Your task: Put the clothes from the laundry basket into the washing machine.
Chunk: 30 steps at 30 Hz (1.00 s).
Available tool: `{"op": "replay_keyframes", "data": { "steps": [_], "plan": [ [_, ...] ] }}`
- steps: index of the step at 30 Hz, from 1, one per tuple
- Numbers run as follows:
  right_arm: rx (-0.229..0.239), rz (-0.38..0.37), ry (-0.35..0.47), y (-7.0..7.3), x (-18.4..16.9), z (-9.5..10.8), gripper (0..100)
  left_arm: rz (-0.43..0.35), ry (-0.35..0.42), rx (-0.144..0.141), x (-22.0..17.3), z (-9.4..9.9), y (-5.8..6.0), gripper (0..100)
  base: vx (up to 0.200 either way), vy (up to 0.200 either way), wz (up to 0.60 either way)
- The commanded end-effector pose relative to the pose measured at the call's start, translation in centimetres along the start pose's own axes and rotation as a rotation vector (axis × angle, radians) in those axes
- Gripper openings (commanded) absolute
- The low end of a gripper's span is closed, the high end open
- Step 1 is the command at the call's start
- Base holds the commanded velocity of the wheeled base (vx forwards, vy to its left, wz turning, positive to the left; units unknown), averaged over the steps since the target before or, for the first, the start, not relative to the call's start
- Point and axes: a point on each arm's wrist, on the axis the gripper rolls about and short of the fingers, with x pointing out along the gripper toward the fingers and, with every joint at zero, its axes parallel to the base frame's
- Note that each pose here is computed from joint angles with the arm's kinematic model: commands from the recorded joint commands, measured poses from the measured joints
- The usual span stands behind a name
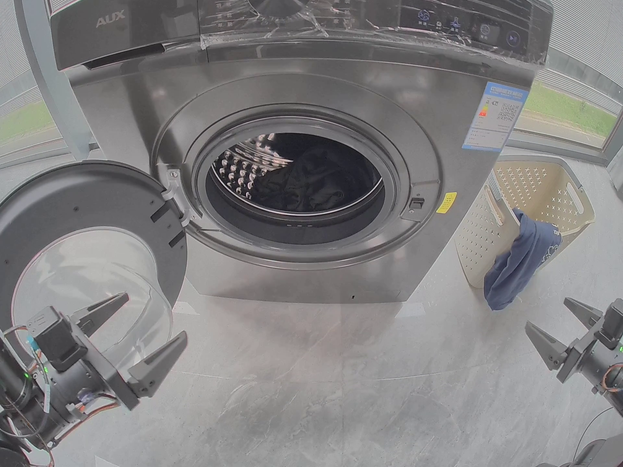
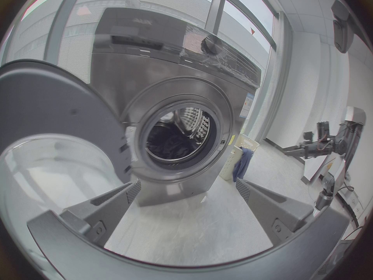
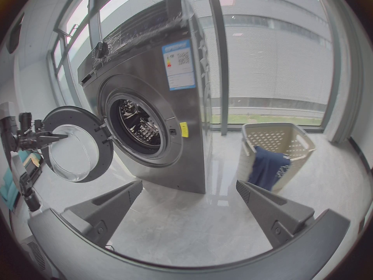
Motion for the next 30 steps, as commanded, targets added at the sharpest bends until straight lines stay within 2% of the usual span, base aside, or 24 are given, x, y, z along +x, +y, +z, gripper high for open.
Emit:
{"op": "replay_keyframes", "data": {
  "steps": [1, 5, 8, 11, 16, 17, 19, 20, 22, 25, 26, 30],
  "plan": [
    [-0.037, -0.173, -0.089, -1.3, -6.3, -1.3, 100, 0.101, -0.129, 0.003, -6.1, 1.2, 1.3, 100, 0.0, 0.0, 0.0],
    [-0.037, -0.207, -0.107, -1.2, -8.2, -2.0, 100, 0.131, -0.105, 0.002, -7.9, 0.4, 1.4, 100, -0.1, 0.0, 0.0],
    [-0.033, -0.216, -0.124, -1.1, -9.1, -2.3, 100, 0.175, -0.073, 0.002, -9.2, -0.9, 1.6, 100, -0.133, 0.0, 0.0],
    [-0.023, -0.241, -0.142, -1.0, -9.9, -3.0, 100, 0.205, -0.067, -0.01, -10.5, -2.3, 1.5, 100, 0.0, 0.0, 0.0],
    [-0.014, -0.29, -0.156, -0.8, -10.7, -4.4, 100, 0.244, -0.073, -0.035, -11.7, -3.6, 1.5, 100, 0.0, 0.0, 0.0],
    [-0.014, -0.288, -0.137, -0.7, -11.2, -5.4, 100, 0.264, -0.076, -0.042, -12.3, -4.0, 1.4, 100, 0.0, 0.0, 0.0],
    [-0.019, -0.276, -0.104, -0.5, -11.8, -6.9, 100, 0.291, -0.083, -0.038, -12.9, -4.6, 1.3, 100, 0.0, 0.0, 0.0],
    [-0.006, -0.27, -0.102, -0.3, -12.0, -7.5, 100, 0.305, -0.086, -0.034, -13.3, -5.1, 1.2, 100, 0.0, 0.0, 0.0],
    [0.005, -0.248, -0.093, -0.2, -12.1, -7.6, 100, 0.313, -0.096, -0.024, -14.1, -6.0, 0.8, 100, 0.0, 0.0, 0.0],
    [0.018, -0.265, -0.106, -0.3, -12.0, -7.5, 100, 0.338, -0.073, -0.012, -14.4, -6.7, 0.7, 100, 0.0, 0.0, 0.0],
    [0.018, -0.268, -0.106, -0.3, -12.0, -7.5, 100, 0.404, -0.049, -0.011, -14.4, -6.8, 0.8, 100, 0.0, 0.0, 0.0],
    [0.013, -0.269, -0.107, -0.3, -12.0, -7.5, 100, 0.56, -0.024, -0.022, -14.4, -7.3, 0.6, 100, 0.0, 0.0, 0.0]
  ]
}}
